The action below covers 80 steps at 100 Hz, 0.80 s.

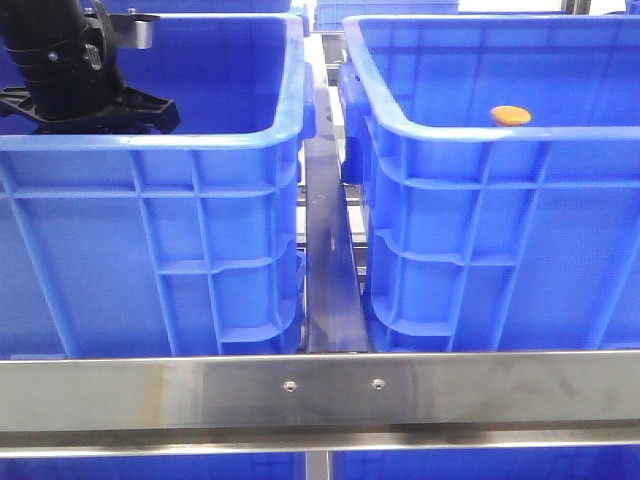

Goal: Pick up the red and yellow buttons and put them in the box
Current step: 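Lift the red button with the left gripper toward the gap between bins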

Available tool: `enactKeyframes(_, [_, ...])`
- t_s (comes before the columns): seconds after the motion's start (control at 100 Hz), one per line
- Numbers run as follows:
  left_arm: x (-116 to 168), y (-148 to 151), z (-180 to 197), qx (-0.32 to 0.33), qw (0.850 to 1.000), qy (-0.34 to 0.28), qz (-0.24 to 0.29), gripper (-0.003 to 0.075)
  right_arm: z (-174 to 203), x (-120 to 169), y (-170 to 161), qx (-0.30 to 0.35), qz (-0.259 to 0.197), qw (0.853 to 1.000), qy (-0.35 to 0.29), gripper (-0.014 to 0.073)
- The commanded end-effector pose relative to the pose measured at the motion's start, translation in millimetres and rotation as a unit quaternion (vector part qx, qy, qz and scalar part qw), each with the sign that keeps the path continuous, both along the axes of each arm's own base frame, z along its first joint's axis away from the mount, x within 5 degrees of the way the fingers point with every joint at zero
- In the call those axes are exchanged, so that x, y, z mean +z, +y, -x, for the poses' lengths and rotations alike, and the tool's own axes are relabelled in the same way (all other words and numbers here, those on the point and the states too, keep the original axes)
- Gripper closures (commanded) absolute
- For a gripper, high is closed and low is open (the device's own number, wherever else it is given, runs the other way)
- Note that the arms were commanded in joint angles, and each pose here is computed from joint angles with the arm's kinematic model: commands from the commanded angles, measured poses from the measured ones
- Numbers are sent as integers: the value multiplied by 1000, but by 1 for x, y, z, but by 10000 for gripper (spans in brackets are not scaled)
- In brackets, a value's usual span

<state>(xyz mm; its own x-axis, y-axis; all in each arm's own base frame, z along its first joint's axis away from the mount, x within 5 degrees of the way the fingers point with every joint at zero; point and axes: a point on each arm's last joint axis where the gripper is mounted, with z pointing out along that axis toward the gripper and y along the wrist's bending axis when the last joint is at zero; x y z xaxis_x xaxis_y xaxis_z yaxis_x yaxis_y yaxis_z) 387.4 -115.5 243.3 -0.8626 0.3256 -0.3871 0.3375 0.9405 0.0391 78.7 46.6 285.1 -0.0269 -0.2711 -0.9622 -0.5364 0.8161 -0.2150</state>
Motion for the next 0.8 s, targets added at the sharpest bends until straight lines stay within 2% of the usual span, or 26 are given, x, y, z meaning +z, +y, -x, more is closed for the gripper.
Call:
enactKeyframes(0.0, [49,1,6,4,996,-84,31,648,-2,10,-2,-15,-16,1000,-16,652])
enactKeyframes(0.2, [95,3,27,2,988,-137,73,648,-2,10,-2,-15,-16,1000,-16,652])
enactKeyframes(0.41, [135,-8,59,-93,970,-168,152,648,-2,10,-2,-15,-16,1000,-16,652])
enactKeyframes(0.53, [152,-19,77,-167,947,-170,217,648,-2,10,-2,-15,-16,1000,-16,652])
enactKeyframes(0.6, [160,-27,88,-222,926,-166,257,648,-2,10,-2,-15,-16,1000,-16,652])
enactKeyframes(0.69, [165,-40,102,-298,891,-149,307,648,-2,10,-2,-15,-16,1000,-16,652])
enactKeyframes(0.79, [166,-53,113,-332,873,-120,336,648,-2,10,-2,-15,-16,1000,-16,652])
